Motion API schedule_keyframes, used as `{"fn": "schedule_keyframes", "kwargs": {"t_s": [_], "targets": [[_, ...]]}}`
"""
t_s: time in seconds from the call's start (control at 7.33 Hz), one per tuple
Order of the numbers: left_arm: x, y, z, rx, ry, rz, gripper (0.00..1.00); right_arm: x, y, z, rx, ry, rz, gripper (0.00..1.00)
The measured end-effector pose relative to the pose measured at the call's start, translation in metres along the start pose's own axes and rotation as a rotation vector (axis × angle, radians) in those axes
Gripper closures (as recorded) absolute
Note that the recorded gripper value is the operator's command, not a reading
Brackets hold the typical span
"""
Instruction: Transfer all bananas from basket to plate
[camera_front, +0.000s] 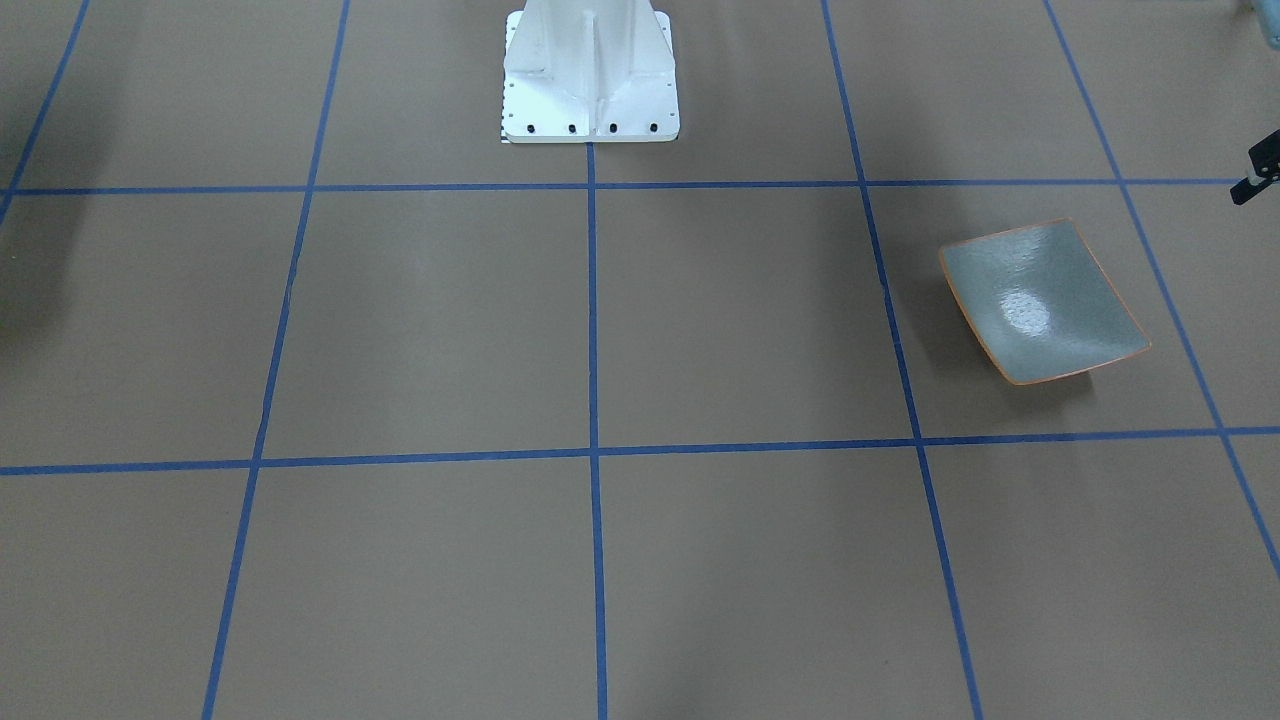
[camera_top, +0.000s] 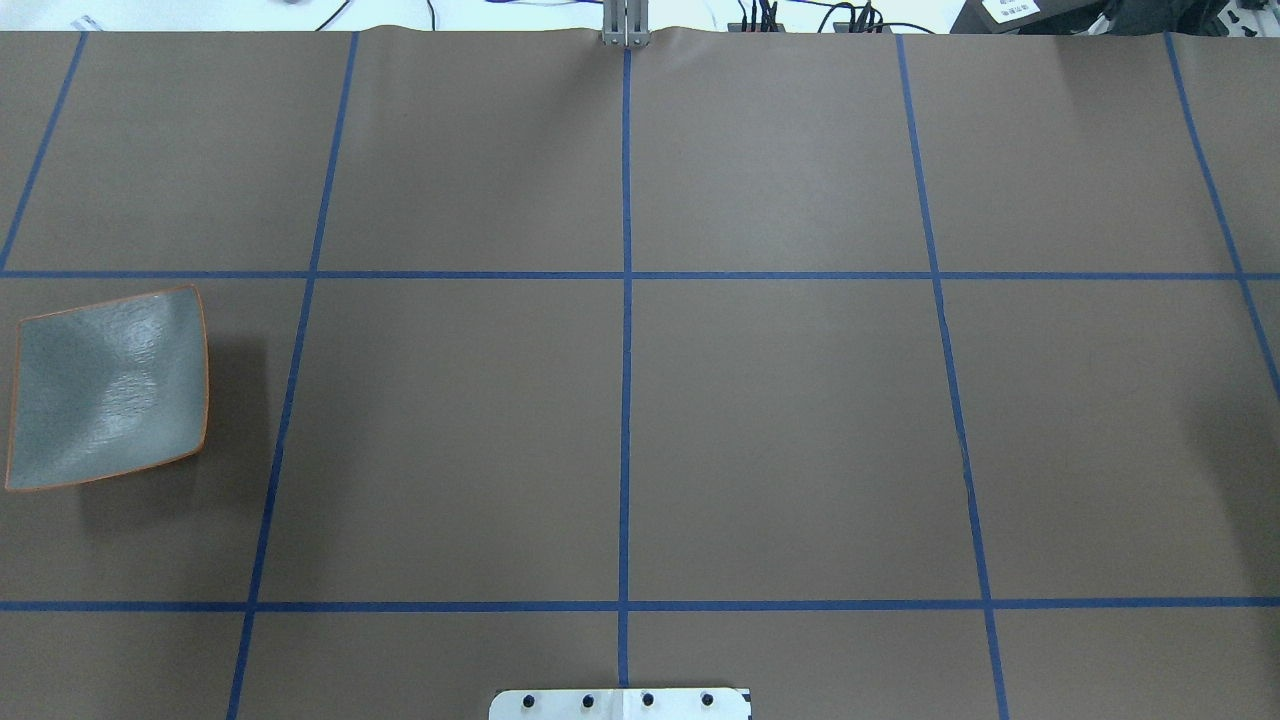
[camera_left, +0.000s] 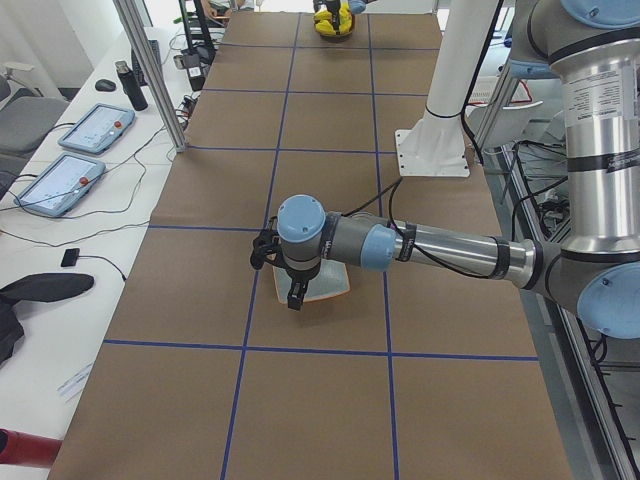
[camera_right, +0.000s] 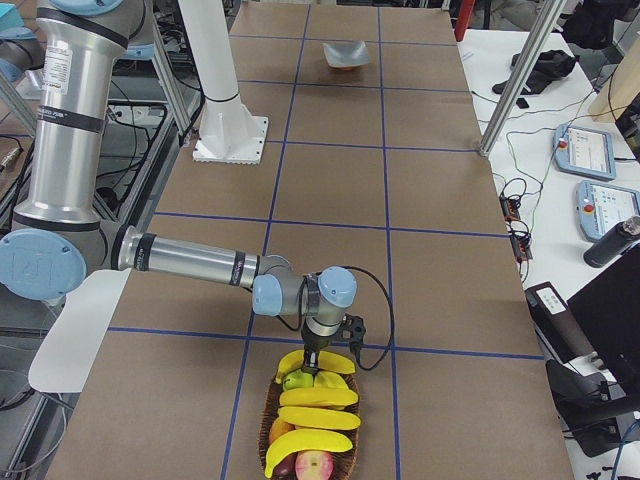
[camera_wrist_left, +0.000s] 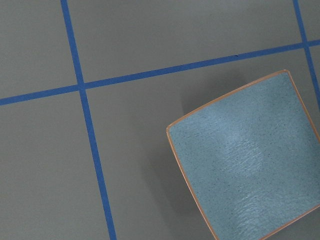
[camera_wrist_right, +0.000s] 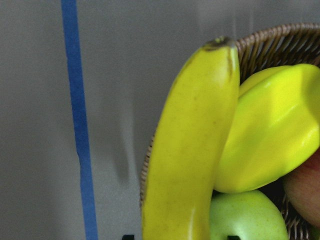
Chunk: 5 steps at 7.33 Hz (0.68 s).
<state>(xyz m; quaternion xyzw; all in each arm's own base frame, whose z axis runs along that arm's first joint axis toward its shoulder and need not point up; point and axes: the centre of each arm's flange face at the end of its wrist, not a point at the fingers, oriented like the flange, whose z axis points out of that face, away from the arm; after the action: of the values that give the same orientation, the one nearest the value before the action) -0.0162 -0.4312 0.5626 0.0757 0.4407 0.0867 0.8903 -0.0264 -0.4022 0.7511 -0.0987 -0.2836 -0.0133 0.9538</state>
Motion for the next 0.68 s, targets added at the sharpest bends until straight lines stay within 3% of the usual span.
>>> {"fn": "schedule_keyframes", "kwargs": {"t_s": [0.14,0.27,0.68], "targets": [[0.001,0.0,-0.001,0.001,0.0,0.001,0.01,0.0,0.0,0.0,0.0,0.0,0.0,0.97],[0.001,0.0,-0.001,0.002,0.0,0.002,0.01,-0.001,-0.001,-0.001,0.002,0.0,-0.001,1.0],[0.002,0.0,-0.002,0.003,0.001,0.002,0.01,-0.012,-0.01,-0.012,0.023,-0.011,-0.019,1.0]]}}
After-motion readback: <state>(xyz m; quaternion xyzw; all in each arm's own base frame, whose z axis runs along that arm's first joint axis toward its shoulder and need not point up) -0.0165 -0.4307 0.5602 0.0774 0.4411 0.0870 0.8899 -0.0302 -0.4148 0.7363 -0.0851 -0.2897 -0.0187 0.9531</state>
